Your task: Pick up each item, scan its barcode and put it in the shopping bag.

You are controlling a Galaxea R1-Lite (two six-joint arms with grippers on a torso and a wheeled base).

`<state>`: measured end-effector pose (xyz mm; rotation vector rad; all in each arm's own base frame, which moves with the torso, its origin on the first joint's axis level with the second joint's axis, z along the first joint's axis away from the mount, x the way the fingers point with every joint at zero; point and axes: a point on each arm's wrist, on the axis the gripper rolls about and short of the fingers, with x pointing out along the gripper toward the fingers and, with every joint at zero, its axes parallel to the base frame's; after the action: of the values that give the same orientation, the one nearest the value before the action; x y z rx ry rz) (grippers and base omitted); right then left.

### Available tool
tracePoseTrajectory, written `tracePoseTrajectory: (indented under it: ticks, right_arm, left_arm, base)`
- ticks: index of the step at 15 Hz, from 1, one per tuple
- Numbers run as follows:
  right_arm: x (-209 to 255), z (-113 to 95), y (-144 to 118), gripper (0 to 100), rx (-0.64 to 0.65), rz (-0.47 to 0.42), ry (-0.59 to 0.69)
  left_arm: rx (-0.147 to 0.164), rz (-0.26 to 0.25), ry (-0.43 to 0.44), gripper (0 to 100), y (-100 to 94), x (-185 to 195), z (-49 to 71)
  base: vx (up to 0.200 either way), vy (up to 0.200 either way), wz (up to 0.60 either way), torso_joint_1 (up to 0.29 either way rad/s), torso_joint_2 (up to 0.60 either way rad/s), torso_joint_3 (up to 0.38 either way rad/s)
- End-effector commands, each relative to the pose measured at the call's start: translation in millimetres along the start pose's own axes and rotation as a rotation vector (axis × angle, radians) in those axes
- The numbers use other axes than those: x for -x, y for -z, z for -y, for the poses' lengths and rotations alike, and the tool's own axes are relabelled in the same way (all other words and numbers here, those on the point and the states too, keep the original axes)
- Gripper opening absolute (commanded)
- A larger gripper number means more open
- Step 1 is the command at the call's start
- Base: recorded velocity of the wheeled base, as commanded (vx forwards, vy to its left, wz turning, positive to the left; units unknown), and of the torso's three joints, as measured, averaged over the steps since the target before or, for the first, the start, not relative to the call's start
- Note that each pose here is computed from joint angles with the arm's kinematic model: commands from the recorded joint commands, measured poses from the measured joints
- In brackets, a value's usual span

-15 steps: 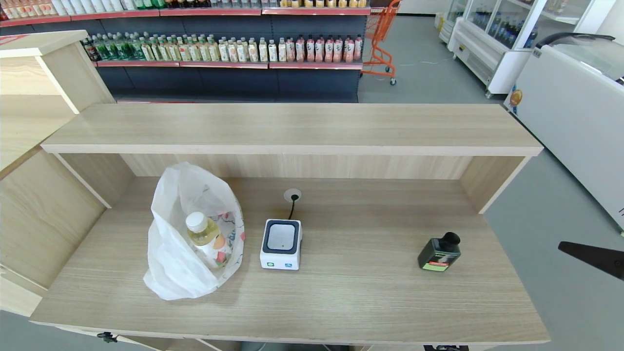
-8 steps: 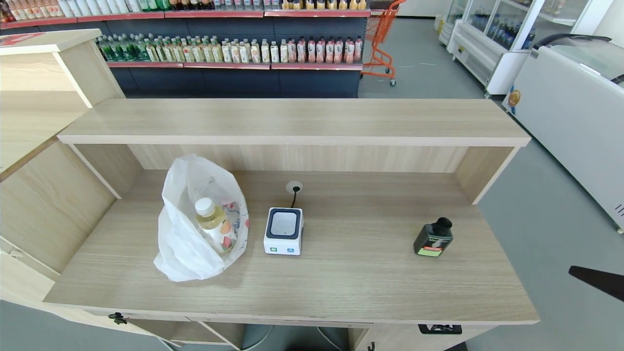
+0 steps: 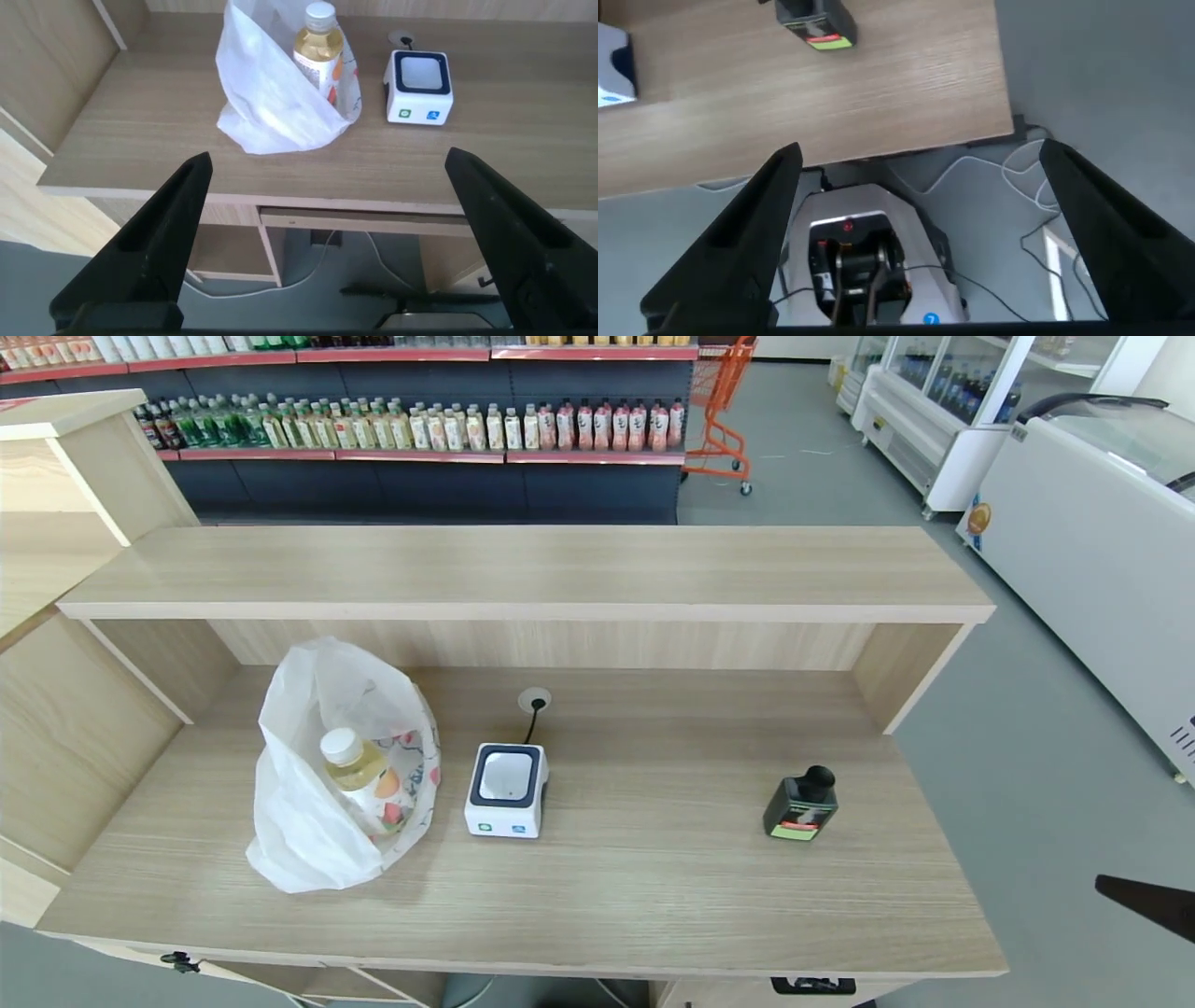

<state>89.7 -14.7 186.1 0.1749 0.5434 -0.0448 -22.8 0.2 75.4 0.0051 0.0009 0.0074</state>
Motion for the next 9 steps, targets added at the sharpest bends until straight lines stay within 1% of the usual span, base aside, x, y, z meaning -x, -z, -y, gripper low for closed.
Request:
tracePoseTrajectory:
  ticks: [1,2,4,5,6,7,9]
  right_arm:
    - [-11.5,7.6,1.3,100,0.047,-0.083,0.045]
    - [-13.6,9.1,2.2,100,0.085,-0.112,0.053]
    - [-27.1,16.6,1.3,100,0.247,-0.201,0.134]
    - [-34.0,18.9,-1.9,100,0.303,-0.234,0.168]
    - [-42.4,20.6,-5.1,100,0.357,-0.271,0.17]
    - [-52.3,20.0,-8.4,100,0.424,-0.296,0.143]
    - [-79.9,14.0,-11.7,100,0.506,-0.32,0.078]
  left_arm:
    - [0.001,0.001,0.0,100,0.0,0.0,0.0]
    - [0.002,0.001,-0.002,100,0.0,0.0,0.0]
    - [0.002,0.001,0.0,100,0.0,0.0,-0.1]
    - [0.002,0.001,-0.002,100,0.0,0.0,0.0]
    - [0.002,0.001,-0.002,100,0.0,0.0,0.0]
    - [0.002,0.001,0.001,100,0.0,0.0,0.0]
    - [0.002,0.001,0.0,100,0.0,0.0,0.0]
  base:
    - [0.0,-0.2,0.0,-0.012,0.0,0.002]
    - [0.0,0.0,0.0,0.0,0.0,0.0]
    - [0.0,0.0,0.0,0.0,0.0,0.0]
    - [0.0,0.0,0.0,0.0,0.0,0.0]
    - [0.0,0.0,0.0,0.0,0.0,0.0]
    - [0.0,0.0,0.0,0.0,0.0,0.0]
    - [0.0,0.0,0.0,0.0,0.0,0.0]
